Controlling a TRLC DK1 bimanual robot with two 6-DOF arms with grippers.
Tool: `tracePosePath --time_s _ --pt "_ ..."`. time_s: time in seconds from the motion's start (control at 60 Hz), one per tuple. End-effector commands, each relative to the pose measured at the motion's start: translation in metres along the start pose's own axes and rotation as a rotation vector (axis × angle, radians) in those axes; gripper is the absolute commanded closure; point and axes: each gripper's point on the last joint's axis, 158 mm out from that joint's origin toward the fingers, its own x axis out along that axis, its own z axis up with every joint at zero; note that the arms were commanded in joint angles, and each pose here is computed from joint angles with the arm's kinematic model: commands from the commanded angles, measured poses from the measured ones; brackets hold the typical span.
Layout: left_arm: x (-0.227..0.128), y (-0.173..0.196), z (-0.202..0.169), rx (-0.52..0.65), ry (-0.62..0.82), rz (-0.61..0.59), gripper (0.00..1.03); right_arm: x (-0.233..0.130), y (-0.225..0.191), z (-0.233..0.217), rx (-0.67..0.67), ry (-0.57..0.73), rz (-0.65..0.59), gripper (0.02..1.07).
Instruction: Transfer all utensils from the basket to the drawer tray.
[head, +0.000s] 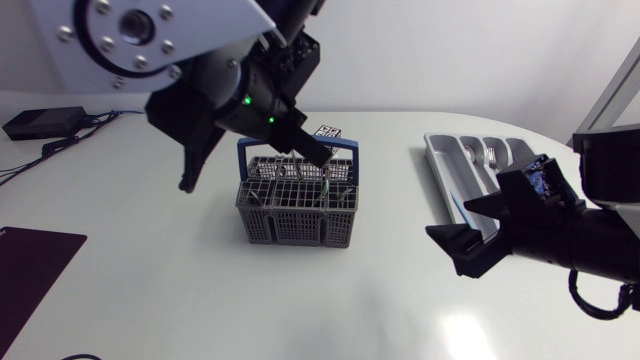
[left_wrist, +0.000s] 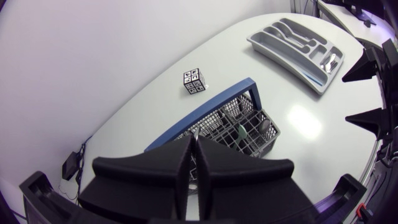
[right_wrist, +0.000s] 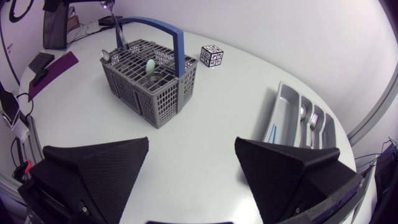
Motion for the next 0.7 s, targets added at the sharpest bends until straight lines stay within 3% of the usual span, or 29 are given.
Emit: tracePosePath --time_s 0.0,0.35,0.467,0.683 --pt "-0.023 0.008 0.014 -0.035 -0.056 -0.013 0.99 -0.011 0.006 0.017 -0.048 -0.035 0.015 0.07" --pt "-0.026 -0.045 0.002 -0.200 0.052 -0.407 0.99 -0.029 0.061 0.053 -0.123 -0.117 0.224 0.07" --pt "-0.024 -0.066 -0.002 -0.239 0.114 -0.538 0.99 -0.022 0.079 0.059 -0.153 -0.109 0.272 0.13" --pt "-0.019 -0.089 -0.008 -0.273 0.200 -0.670 0.99 -0.007 0.101 0.071 -0.201 -0.096 0.308 0.21"
